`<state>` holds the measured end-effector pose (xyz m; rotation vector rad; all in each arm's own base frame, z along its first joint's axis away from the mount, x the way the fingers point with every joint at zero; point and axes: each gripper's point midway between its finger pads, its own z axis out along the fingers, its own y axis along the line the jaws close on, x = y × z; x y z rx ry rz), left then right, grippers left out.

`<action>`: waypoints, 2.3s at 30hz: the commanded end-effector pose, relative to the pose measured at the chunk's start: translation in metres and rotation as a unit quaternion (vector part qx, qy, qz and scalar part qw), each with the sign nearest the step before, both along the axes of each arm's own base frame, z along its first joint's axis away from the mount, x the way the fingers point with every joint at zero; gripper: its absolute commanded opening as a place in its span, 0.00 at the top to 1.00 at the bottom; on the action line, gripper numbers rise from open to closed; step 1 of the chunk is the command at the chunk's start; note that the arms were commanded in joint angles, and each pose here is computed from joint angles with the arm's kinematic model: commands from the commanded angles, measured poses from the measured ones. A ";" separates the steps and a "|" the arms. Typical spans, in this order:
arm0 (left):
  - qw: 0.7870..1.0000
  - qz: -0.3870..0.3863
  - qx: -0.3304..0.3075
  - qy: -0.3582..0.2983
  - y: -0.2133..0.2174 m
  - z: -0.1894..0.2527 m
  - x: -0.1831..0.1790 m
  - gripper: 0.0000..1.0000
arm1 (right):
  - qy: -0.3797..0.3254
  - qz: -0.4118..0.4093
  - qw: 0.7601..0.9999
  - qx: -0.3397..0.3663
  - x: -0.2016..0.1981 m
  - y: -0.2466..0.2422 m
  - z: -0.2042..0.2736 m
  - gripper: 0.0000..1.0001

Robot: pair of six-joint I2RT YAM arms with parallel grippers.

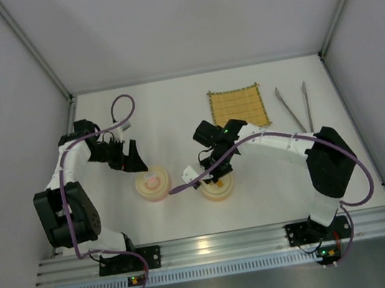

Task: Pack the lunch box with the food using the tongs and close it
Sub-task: Close the box lid on the packing box.

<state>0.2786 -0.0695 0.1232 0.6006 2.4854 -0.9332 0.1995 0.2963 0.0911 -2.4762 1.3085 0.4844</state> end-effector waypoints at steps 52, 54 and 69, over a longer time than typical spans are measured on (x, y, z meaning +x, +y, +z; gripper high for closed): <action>1.000 0.008 -0.025 -0.009 0.006 0.006 0.001 0.02 | 0.035 -0.113 0.993 0.003 0.004 0.018 -0.004 1.00; 1.000 0.012 -0.025 -0.011 0.007 0.006 0.002 0.02 | 0.042 -0.133 0.990 0.002 0.005 0.020 -0.007 1.00; 1.000 0.012 -0.002 -0.012 0.017 0.001 -0.012 0.02 | 0.176 -0.416 0.892 -0.003 -0.002 0.026 -0.031 1.00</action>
